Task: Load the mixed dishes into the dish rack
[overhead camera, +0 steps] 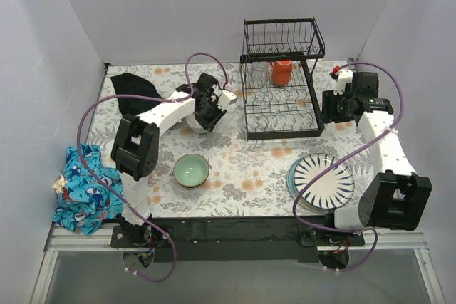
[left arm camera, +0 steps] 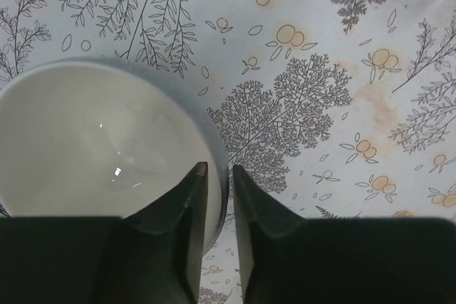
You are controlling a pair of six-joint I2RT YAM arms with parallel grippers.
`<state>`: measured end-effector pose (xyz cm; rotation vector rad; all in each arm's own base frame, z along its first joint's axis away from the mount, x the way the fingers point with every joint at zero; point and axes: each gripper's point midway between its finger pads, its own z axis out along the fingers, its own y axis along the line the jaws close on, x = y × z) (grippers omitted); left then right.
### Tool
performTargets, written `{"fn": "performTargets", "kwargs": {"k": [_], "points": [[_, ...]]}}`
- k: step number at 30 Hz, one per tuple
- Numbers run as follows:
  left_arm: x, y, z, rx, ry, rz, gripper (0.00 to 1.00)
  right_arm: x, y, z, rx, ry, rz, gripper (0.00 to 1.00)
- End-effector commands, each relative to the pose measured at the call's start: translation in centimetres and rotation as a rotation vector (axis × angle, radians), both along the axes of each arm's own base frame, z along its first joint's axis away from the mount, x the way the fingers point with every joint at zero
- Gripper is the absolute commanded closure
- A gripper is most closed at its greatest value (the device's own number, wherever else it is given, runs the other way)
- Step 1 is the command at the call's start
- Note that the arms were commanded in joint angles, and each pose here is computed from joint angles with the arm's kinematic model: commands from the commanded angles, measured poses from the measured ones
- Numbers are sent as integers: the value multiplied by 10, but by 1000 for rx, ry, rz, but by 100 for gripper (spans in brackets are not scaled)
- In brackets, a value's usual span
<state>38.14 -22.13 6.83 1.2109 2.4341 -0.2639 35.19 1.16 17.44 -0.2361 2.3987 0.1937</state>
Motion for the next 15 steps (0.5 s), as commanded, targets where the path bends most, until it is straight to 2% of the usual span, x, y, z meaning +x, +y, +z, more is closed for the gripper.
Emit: {"fn": "performTargets", "kwargs": {"k": [1,7,11,15], "points": [[21,-3,19,-1,-94,9,72,-3,3,10,12,-45,-2,44],[13,-22,64,-121,-102,-28,52,-7,2,10,8,-49,-7,44],[19,-16,99,-110,-162,12,50,-8,1,10,2,-53,-12,44],[25,21,99,-4,-162,28,52,-11,-1,8,-6,-50,-17,43]]}}
